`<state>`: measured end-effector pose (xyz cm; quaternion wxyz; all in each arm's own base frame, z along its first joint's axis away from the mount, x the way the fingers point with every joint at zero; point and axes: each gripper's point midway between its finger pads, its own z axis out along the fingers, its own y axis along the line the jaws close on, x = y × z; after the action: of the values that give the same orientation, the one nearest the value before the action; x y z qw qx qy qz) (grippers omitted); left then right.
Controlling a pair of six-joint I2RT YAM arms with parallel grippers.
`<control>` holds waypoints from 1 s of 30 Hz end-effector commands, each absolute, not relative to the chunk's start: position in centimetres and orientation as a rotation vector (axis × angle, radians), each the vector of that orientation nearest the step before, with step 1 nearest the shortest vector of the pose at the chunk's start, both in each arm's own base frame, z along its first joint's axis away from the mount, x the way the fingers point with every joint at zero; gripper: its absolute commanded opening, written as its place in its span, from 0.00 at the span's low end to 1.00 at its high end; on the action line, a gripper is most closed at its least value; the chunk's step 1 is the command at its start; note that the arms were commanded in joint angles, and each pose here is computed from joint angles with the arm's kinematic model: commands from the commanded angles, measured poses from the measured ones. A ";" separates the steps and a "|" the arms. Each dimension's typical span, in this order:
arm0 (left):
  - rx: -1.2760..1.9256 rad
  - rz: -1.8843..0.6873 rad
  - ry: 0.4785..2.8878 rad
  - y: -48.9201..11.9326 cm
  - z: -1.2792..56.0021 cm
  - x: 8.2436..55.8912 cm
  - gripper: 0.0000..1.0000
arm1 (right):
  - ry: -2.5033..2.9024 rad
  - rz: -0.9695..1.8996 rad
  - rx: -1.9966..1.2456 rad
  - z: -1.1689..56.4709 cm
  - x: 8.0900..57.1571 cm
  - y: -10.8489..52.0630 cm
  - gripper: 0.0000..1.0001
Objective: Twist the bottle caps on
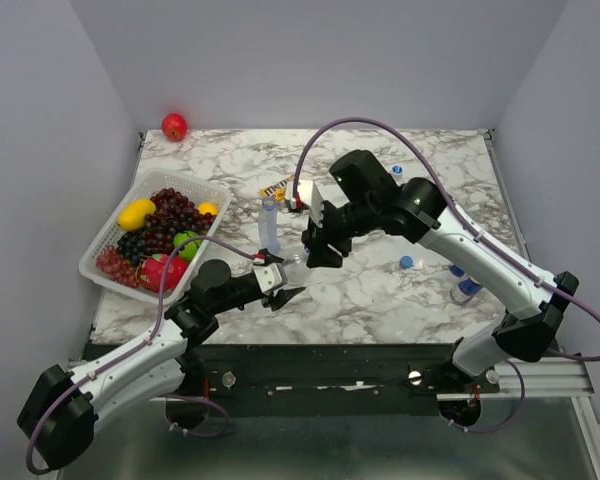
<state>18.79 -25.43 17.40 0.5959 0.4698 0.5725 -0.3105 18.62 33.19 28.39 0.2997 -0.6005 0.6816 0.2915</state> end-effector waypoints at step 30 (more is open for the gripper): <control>1.173 -0.973 1.331 -27.0 18.4 15.7 0.00 | 1.115 0.815 -2.072 31.9 13.4 31.9 0.99</control>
<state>15.90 -26.79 17.10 0.5322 0.4921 0.5665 -0.3920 15.54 32.22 31.62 0.3373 -0.7668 0.4642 0.2879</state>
